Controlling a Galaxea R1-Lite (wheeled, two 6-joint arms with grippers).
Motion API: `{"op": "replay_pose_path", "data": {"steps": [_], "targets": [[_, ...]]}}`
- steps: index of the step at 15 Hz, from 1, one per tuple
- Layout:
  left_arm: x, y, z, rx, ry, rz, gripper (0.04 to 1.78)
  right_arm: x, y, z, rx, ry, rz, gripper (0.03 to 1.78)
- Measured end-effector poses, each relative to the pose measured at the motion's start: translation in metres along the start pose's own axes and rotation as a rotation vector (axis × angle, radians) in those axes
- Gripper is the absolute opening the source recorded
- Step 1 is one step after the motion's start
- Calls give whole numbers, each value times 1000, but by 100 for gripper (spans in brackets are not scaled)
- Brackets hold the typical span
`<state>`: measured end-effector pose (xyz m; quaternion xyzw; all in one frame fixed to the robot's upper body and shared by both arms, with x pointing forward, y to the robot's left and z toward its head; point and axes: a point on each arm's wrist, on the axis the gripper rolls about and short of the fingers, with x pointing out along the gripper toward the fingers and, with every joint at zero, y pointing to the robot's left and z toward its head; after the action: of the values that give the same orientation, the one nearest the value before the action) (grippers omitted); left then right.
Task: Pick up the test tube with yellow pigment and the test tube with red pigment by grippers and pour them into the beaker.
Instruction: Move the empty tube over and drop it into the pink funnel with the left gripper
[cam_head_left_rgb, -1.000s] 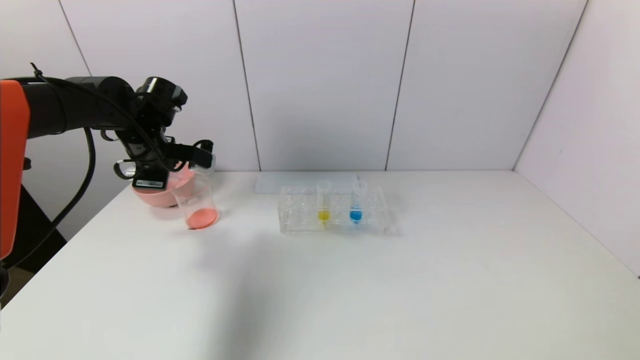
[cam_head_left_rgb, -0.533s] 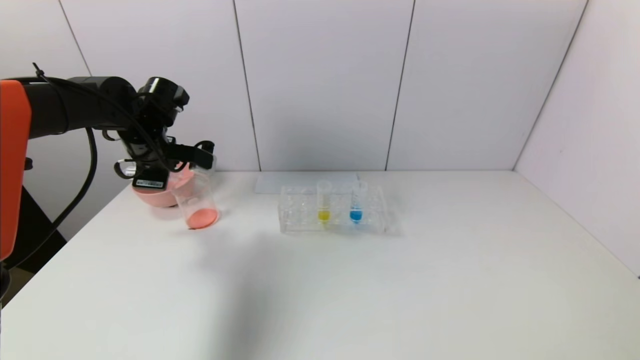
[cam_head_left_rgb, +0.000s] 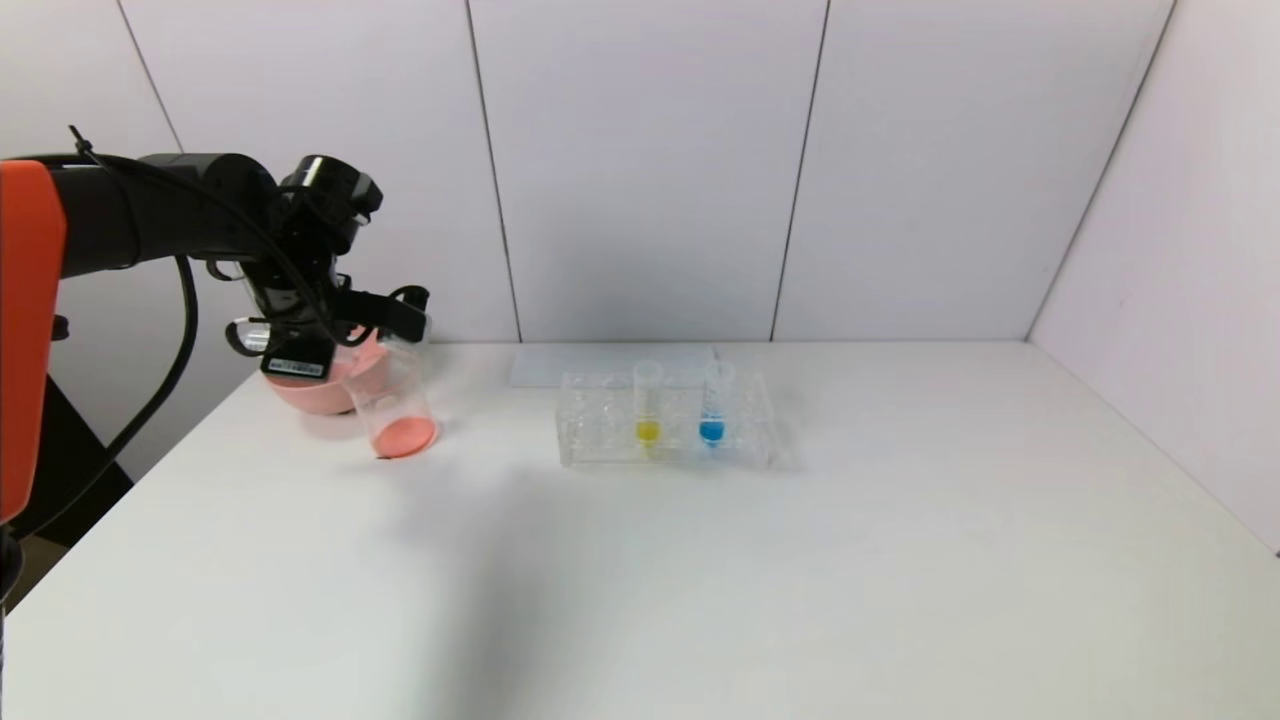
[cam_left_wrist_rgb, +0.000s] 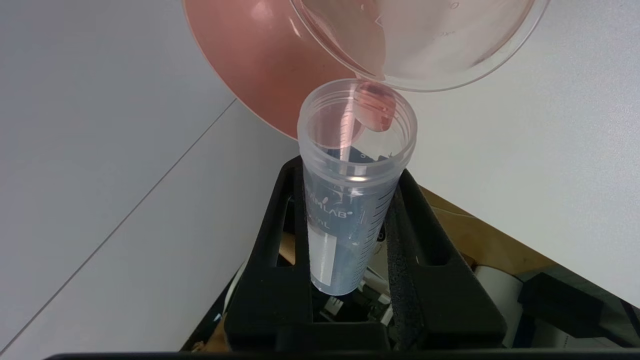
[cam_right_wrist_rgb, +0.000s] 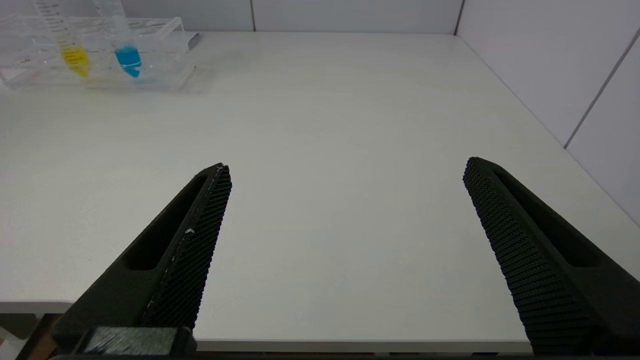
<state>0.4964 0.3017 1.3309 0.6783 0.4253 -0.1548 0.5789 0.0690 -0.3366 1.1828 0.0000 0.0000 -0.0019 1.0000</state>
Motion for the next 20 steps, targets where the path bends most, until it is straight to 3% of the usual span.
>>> {"op": "replay_pose_path", "data": {"steps": [5,14,18,20], "targets": [[-24,3,-16,-88,-56,29,44,0,0,0,0,0,0,170],[-75,20,-97,-763,-433,132,44,0,0,0,0,0,0,170],[-82,27,-109,-1105,-576,146,44,0,0,0,0,0,0,170],[-75,22,-107,-1273,-603,98,44,0,0,0,0,0,0,170]]}}
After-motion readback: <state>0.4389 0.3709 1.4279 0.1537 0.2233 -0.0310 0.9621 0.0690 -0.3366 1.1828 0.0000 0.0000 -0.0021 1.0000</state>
